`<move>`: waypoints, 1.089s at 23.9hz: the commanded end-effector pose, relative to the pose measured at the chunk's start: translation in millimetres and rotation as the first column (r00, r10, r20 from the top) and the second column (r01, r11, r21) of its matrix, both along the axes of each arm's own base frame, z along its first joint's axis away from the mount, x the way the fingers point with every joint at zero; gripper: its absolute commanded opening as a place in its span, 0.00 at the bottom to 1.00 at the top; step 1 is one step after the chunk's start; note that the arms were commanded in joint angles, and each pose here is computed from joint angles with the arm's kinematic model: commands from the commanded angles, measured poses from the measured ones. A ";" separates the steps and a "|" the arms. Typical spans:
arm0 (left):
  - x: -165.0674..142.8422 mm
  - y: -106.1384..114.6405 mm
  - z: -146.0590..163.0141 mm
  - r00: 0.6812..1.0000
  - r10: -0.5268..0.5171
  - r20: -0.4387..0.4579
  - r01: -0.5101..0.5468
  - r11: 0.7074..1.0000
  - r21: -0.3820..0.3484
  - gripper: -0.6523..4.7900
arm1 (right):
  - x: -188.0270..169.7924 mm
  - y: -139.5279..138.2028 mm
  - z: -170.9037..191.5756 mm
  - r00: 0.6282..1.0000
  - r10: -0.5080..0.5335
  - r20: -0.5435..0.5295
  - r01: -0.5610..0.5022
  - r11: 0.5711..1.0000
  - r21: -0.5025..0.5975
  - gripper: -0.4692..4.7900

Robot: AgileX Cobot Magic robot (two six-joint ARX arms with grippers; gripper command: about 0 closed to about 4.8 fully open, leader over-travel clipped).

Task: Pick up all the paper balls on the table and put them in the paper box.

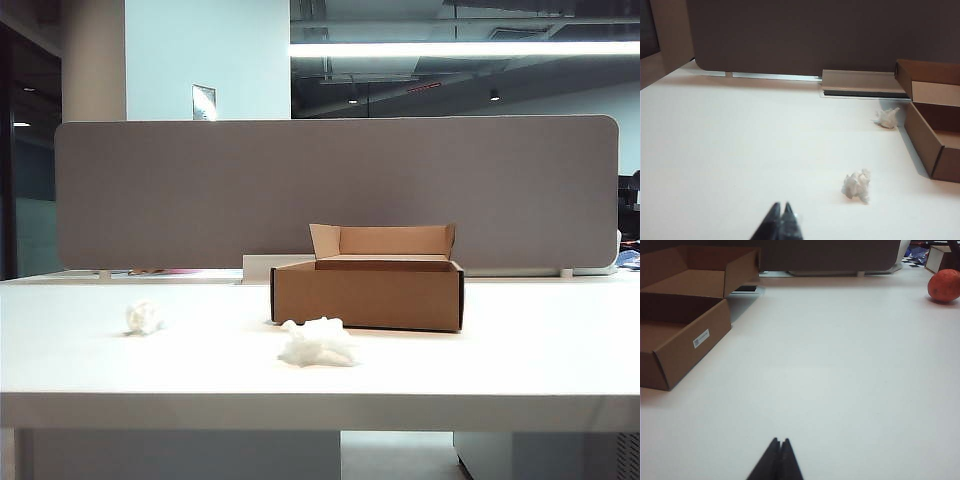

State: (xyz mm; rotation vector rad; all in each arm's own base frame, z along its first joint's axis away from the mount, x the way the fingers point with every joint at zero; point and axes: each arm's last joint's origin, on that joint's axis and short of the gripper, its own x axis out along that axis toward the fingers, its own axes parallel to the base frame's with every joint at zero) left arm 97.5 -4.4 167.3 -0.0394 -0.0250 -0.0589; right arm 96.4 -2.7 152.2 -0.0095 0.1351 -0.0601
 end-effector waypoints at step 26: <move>-0.2 -0.2 3.0 1.000 -0.003 0.024 0.002 1.000 0.004 0.11 | -2.8 15.1 0.7 0.866 0.498 0.035 -0.498 0.859 0.120 0.08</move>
